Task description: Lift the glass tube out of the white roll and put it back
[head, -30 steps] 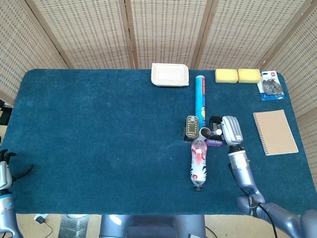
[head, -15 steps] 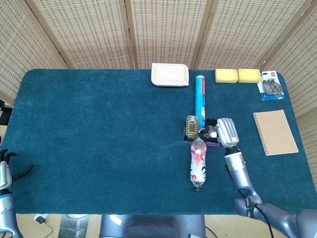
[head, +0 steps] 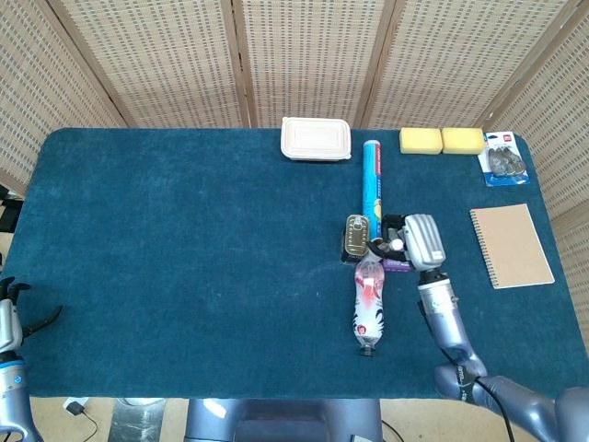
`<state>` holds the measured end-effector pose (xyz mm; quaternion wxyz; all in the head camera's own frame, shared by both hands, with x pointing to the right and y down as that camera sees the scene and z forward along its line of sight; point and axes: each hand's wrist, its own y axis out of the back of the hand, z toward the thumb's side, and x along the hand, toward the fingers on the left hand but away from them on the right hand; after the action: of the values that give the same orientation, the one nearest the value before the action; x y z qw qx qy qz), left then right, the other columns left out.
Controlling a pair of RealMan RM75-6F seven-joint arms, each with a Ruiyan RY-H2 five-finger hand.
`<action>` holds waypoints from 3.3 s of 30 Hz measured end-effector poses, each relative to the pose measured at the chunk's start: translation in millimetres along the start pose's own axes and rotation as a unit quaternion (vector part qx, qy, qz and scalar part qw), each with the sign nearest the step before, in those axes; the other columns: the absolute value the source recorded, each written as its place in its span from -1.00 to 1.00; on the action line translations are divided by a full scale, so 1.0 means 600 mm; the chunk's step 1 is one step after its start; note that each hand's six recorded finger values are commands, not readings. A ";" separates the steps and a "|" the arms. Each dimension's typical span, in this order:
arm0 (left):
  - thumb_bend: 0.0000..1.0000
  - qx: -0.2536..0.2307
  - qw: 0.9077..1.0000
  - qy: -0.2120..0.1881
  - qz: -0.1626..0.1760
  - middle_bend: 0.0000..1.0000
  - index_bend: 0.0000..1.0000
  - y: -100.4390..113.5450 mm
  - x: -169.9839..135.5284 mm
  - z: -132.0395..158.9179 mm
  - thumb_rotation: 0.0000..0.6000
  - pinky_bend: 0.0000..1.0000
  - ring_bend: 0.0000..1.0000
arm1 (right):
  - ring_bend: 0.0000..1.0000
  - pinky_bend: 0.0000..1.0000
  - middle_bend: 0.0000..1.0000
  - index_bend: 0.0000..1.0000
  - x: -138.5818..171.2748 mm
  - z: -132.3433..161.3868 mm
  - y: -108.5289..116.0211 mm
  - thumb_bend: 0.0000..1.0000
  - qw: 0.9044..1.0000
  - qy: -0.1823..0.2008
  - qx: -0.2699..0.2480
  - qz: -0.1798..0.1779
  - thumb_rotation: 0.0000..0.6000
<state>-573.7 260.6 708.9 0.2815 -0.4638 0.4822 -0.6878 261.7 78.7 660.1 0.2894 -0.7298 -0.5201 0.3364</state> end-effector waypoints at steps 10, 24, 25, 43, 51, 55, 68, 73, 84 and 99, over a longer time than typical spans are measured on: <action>-0.94 0.000 1.000 0.000 0.000 -0.65 -0.37 0.000 0.000 0.000 0.08 -0.62 -0.84 | 1.00 0.84 0.84 0.59 -0.010 0.014 0.013 -0.49 1.000 0.002 -0.019 -0.004 1.00; -0.94 0.000 1.000 0.001 -0.001 -0.65 -0.37 -0.001 0.000 0.000 0.06 -0.62 -0.84 | 1.00 0.84 0.85 0.59 -0.019 0.043 0.032 -0.48 1.000 0.015 -0.022 -0.012 1.00; -0.94 0.000 1.000 0.000 -0.002 -0.65 -0.37 -0.001 0.000 0.000 0.07 -0.62 -0.84 | 1.00 0.84 0.85 0.59 -0.020 0.045 0.034 -0.48 1.000 0.016 -0.022 -0.014 1.00; -0.94 0.000 1.000 0.000 -0.002 -0.65 -0.37 -0.001 0.001 0.000 0.07 -0.61 -0.84 | 1.00 0.85 0.85 0.59 -0.032 0.075 0.068 -0.48 0.999 0.036 0.021 -0.034 1.00; -0.94 0.001 1.000 -0.001 -0.002 -0.65 -0.37 -0.001 0.001 0.001 0.07 -0.61 -0.84 | 1.00 0.86 0.85 0.59 -0.033 0.094 0.097 -0.48 0.996 0.055 0.048 -0.046 1.00; -0.94 0.002 1.000 -0.002 -0.002 -0.65 -0.37 -0.001 0.001 0.002 0.07 -0.61 -0.84 | 1.00 0.86 0.86 0.59 -0.032 0.103 0.108 -0.48 0.996 0.061 0.053 -0.046 1.00; -0.94 0.001 1.000 -0.003 -0.004 -0.65 -0.37 -0.002 0.002 0.002 0.08 -0.61 -0.84 | 1.00 0.92 0.97 0.59 0.007 0.138 0.106 -0.38 0.996 0.086 0.020 0.014 1.00; -0.94 0.001 1.000 -0.004 -0.004 -0.65 -0.37 -0.001 0.002 0.003 0.09 -0.61 -0.84 | 1.00 0.92 0.98 0.59 0.002 0.131 0.145 -0.36 0.996 0.078 0.038 0.007 1.00; -0.94 0.001 1.000 -0.007 -0.004 -0.65 -0.37 -0.002 0.004 0.006 0.08 -0.61 -0.84 | 1.00 0.92 0.98 0.59 -0.025 0.057 0.214 -0.34 0.996 -0.003 0.079 -0.039 1.00; -0.94 0.001 1.000 -0.008 -0.004 -0.65 -0.37 -0.002 0.005 0.008 0.09 -0.61 -0.84 | 1.00 0.92 0.98 0.59 -0.003 0.031 0.255 -0.34 0.994 -0.019 0.091 -0.058 1.00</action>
<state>-570.8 256.5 711.4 0.2829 -0.4709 0.4773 -0.6859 332.8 33.5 530.9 0.3631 -0.6627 -0.5342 0.3789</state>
